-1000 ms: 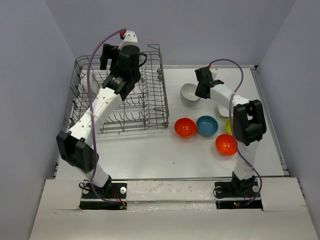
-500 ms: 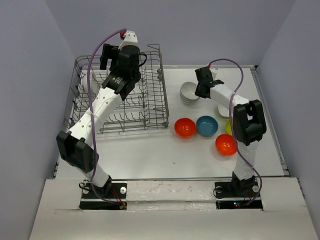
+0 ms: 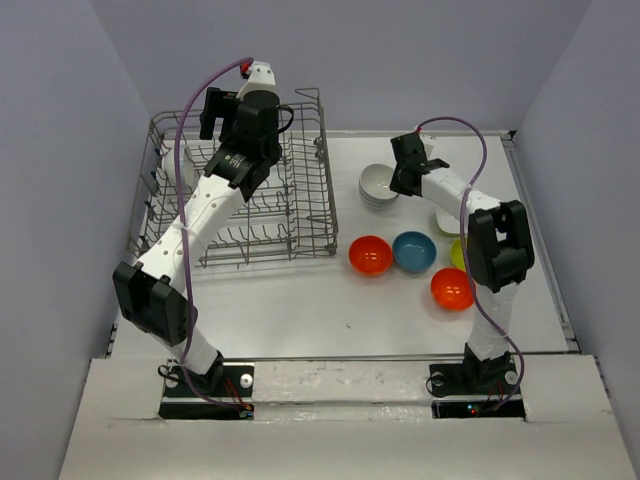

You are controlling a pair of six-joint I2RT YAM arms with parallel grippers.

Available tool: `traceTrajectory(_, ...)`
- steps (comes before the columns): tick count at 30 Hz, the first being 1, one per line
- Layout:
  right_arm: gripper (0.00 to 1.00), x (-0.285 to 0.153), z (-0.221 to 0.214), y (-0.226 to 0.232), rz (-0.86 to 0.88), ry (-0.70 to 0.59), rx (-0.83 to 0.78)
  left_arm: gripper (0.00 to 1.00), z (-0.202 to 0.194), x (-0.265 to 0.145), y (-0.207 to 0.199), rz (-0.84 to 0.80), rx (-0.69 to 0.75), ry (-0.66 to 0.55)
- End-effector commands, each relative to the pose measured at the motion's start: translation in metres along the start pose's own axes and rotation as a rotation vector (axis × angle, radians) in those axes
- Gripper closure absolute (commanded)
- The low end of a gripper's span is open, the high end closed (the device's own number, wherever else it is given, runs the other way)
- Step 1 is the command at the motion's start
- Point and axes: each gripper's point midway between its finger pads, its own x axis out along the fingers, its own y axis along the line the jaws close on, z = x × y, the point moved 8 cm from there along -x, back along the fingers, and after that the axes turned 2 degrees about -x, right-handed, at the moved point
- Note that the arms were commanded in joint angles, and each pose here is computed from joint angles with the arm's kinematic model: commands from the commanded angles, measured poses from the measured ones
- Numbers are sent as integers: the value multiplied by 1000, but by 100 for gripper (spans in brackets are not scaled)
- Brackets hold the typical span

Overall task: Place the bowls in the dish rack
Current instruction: Pick up the bowl from the bowl.

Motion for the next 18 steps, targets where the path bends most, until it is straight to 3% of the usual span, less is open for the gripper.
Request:
traceTrajectory(1,94,-33,39,2,47,-106,33,6,4,-2,0,21,-37,-19)
traceTrajectory(18,90,-43,47,4,71,-108,21,6,2,-1,-3,16,-29,-17)
